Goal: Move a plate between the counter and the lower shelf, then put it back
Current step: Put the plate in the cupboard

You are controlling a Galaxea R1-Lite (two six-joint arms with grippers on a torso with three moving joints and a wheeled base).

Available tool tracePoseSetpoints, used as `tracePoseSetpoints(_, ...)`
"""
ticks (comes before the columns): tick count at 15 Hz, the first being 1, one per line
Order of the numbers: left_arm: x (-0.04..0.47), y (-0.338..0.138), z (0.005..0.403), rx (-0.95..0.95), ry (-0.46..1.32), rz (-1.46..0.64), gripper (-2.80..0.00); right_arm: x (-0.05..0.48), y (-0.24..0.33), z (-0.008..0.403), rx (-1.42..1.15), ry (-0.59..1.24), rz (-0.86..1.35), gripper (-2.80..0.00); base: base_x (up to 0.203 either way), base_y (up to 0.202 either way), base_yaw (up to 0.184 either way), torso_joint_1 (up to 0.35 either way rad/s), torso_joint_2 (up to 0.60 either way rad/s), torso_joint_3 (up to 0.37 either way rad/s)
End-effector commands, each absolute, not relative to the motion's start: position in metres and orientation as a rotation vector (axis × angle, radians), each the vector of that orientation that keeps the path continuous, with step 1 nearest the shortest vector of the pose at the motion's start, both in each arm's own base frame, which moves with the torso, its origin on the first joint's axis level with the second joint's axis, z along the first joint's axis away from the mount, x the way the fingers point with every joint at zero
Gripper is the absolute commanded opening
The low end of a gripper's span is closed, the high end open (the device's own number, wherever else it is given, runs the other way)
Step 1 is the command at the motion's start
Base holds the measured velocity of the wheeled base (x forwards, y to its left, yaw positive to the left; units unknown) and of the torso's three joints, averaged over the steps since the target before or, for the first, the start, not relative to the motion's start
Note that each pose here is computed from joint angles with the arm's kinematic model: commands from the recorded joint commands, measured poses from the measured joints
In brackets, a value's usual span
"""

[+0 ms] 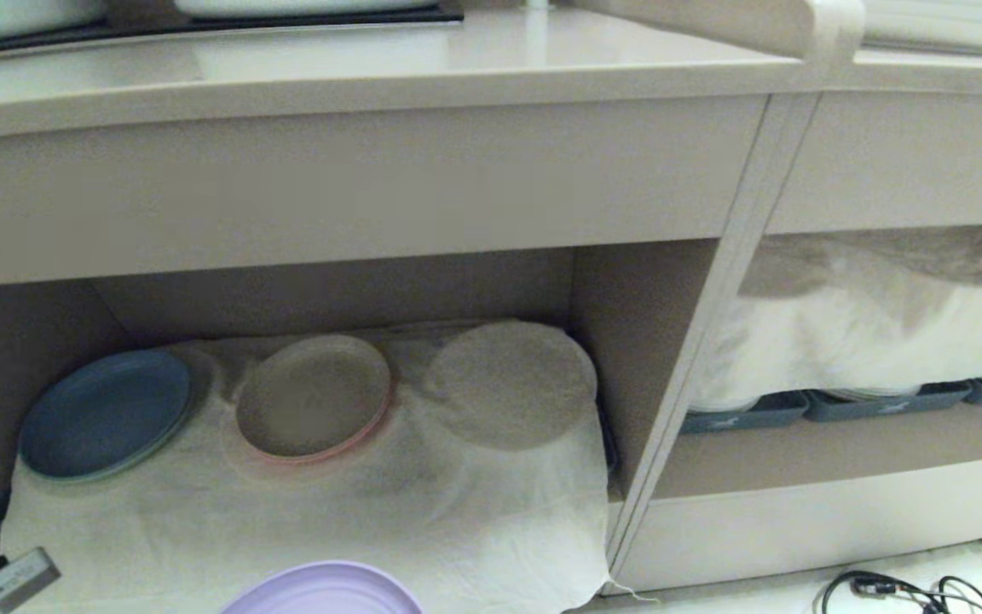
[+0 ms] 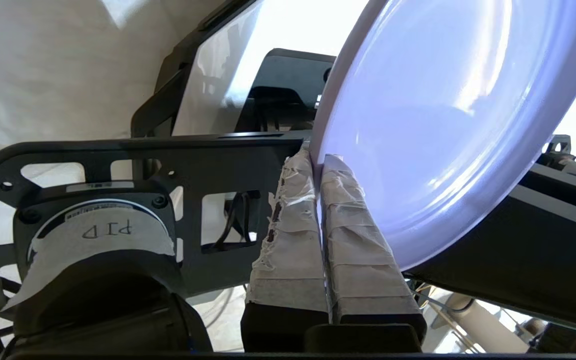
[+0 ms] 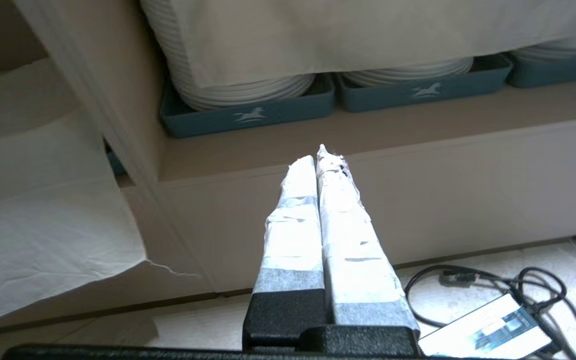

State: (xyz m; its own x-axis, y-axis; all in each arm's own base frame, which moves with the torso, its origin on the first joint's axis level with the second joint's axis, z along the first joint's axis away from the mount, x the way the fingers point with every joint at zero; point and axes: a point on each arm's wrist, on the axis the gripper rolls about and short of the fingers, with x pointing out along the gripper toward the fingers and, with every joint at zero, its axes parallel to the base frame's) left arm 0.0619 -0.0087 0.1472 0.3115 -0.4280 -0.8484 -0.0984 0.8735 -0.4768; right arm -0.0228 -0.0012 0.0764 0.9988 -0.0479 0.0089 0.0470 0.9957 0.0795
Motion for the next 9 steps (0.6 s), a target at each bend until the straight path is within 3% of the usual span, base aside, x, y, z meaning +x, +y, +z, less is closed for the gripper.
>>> tracePoseSetpoints(1, 0.0621, -0.0087, 0.1468, -0.498, 1.258, -0.228, -2.8, -0.0228, -0.0011, 0.0766, 0.08, -0.013, -0.047, -2.8, 0.0, -0.206, 0.002, -0.002, 0.01, 0.002)
tracePoseSetpoints(9, 0.0617, -0.0088, 0.1457, -0.498, 1.262, -0.229, -2.8, -0.0229, -0.0011, 0.0768, 0.08, -0.013, -0.049, -2.8, 0.0, -0.193, 0.002, 0.001, 0.0, 0.002)
